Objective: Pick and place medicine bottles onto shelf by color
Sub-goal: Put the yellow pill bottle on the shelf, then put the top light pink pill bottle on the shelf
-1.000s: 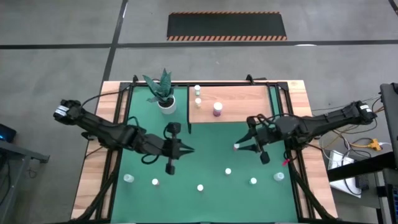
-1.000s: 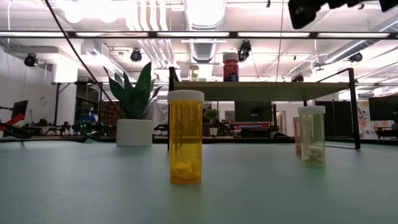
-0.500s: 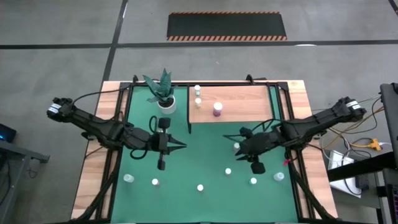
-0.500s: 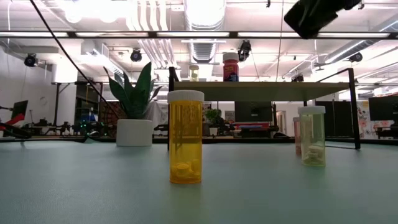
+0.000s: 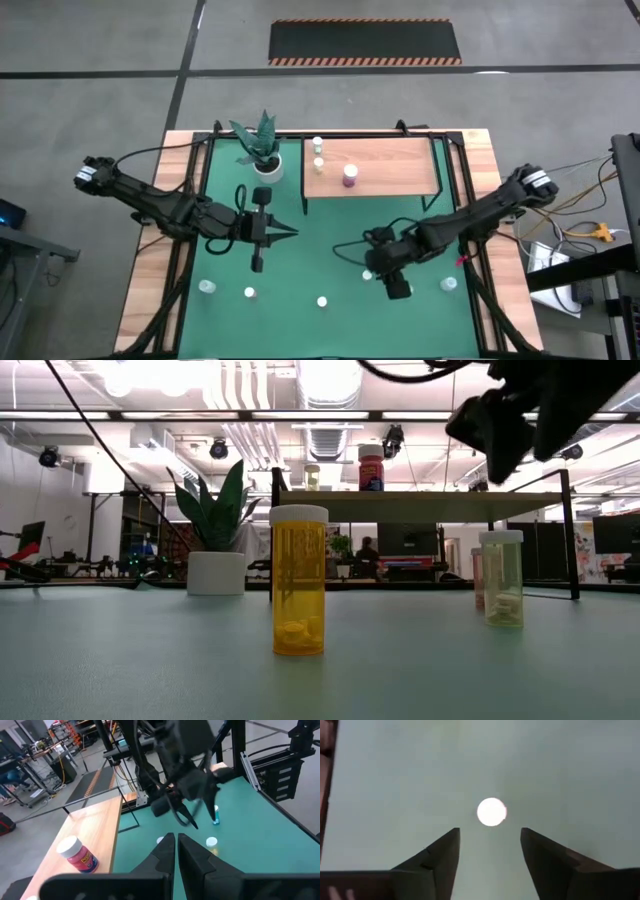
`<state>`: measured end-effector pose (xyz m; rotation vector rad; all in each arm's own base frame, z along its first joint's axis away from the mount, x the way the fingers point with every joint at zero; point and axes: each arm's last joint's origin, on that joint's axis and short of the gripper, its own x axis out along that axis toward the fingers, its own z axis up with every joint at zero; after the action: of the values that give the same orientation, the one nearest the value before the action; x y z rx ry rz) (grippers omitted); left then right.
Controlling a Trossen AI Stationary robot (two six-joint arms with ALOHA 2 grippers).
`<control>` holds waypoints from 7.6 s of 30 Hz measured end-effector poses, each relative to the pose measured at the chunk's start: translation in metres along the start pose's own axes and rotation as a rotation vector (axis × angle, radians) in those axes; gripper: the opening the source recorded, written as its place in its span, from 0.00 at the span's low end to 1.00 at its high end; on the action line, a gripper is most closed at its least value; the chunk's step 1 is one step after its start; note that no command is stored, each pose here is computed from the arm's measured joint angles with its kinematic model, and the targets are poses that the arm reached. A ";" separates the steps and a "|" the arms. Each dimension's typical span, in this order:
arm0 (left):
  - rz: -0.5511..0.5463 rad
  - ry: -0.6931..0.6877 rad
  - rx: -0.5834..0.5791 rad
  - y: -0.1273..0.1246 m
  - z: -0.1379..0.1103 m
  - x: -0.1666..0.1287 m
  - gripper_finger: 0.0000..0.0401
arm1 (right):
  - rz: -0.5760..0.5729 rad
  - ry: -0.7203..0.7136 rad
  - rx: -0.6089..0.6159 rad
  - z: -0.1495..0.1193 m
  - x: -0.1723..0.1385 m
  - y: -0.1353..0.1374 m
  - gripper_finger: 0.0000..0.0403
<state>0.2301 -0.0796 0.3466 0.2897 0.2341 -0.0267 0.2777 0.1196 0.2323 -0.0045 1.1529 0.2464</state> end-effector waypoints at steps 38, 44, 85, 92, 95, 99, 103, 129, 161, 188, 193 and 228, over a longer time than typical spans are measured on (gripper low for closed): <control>0.014 -0.069 -0.017 0.007 -0.016 -0.027 0.01 | -0.100 0.091 0.076 0.010 0.064 0.008 0.37; 0.014 -0.068 -0.010 0.007 -0.018 -0.027 0.01 | -0.090 0.094 0.076 0.010 0.064 0.009 0.24; 0.055 -0.256 -0.027 0.012 -0.050 -0.057 0.01 | -0.179 -0.409 0.318 0.141 -0.134 -0.111 0.28; 0.059 -0.254 0.003 0.012 -0.051 -0.057 0.01 | -0.164 -0.339 0.323 0.152 -0.119 -0.139 0.28; 0.059 -0.253 0.005 0.012 -0.051 -0.057 0.01 | -0.183 -0.257 0.320 0.154 -0.110 -0.152 0.28; 0.060 -0.257 0.003 0.012 -0.050 -0.058 0.01 | -0.204 -0.164 0.310 0.155 -0.099 -0.170 0.28; 0.058 -0.253 0.003 0.012 -0.051 -0.057 0.01 | -0.212 -0.094 0.315 0.156 -0.091 -0.184 0.28; 0.057 -0.248 0.003 0.011 -0.051 -0.056 0.01 | -0.224 -0.036 0.317 0.155 -0.075 -0.207 0.29; 0.057 -0.249 0.003 0.011 -0.051 -0.056 0.01 | -0.300 -0.073 0.327 0.158 -0.083 -0.208 0.41; 0.057 -0.247 0.006 0.011 -0.051 -0.056 0.01 | -0.303 -0.060 0.208 0.157 -0.088 -0.206 0.03; 0.057 -0.247 0.006 0.011 -0.051 -0.056 0.01 | -0.301 -0.055 0.221 0.156 -0.086 -0.206 0.03; 0.067 -0.272 0.025 0.011 -0.048 -0.055 0.01 | -0.224 -0.190 0.174 0.096 -0.115 -0.007 0.02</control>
<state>0.1663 -0.0554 0.3183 0.3147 -0.0465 -0.0023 0.3219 0.1028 0.3750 0.0420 0.9721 -0.0525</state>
